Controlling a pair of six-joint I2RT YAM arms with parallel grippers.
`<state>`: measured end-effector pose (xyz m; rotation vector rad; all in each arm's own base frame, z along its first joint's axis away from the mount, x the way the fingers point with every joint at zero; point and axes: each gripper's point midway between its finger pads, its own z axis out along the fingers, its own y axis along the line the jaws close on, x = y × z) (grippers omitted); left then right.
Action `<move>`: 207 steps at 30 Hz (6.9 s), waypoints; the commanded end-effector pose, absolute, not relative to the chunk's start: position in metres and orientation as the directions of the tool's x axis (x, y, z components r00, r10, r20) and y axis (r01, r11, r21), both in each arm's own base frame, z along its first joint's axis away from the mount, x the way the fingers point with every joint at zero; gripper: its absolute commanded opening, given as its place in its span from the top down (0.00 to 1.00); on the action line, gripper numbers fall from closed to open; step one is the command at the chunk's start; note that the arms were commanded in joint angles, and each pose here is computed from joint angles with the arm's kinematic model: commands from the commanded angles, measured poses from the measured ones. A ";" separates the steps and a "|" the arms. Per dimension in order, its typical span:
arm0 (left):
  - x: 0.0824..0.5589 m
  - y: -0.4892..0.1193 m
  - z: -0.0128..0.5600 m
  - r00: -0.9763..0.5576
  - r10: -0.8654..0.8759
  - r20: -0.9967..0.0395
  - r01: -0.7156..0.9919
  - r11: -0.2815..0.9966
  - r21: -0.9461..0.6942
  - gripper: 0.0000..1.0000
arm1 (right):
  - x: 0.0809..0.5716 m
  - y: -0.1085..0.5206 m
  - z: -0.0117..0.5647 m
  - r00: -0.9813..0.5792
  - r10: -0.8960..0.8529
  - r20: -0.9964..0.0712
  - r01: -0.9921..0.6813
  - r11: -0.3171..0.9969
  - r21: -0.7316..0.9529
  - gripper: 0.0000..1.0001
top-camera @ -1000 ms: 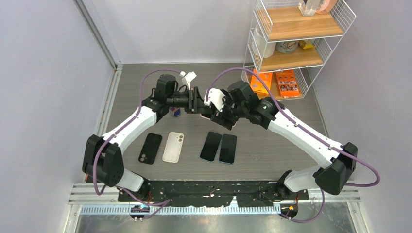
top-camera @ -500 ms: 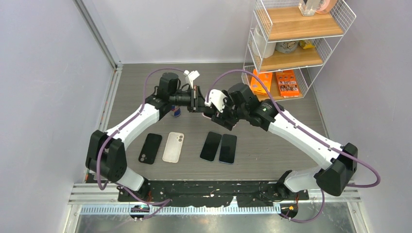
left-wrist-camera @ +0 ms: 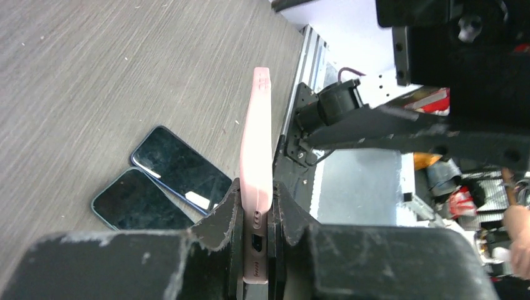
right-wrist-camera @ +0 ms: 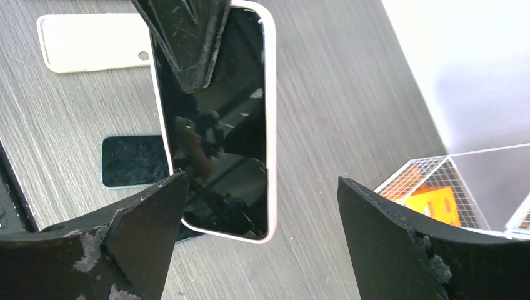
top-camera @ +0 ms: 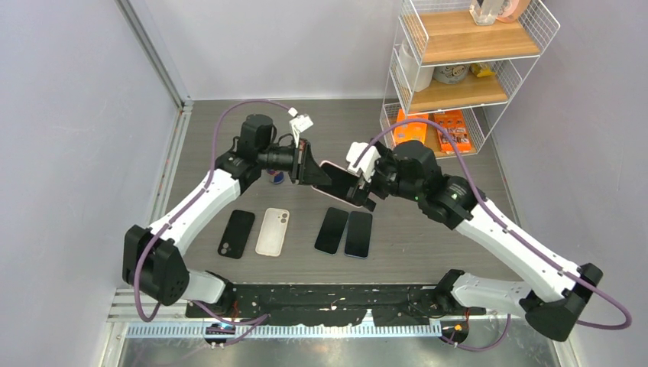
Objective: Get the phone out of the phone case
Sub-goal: Pick up the phone at the center of the board, then remove the phone case from the phone.
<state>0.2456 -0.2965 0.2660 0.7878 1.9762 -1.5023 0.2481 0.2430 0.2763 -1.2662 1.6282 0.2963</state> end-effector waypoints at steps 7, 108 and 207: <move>0.221 -0.271 0.318 -0.282 0.149 -0.948 0.953 0.158 -0.259 1.00 | 0.213 0.231 0.330 0.212 -0.438 -0.874 -0.823 0.402 -0.401 0.05; 0.169 -0.274 0.310 -0.491 -0.032 -0.871 0.870 0.041 -0.492 0.70 | 0.172 0.278 0.262 0.060 -0.492 -0.868 -0.998 -0.032 -0.051 0.94; 0.187 -0.298 0.275 -0.708 0.129 -0.694 0.699 -0.012 -0.715 0.37 | 0.180 0.248 0.276 0.208 -0.569 -0.795 -0.960 0.038 -0.279 0.95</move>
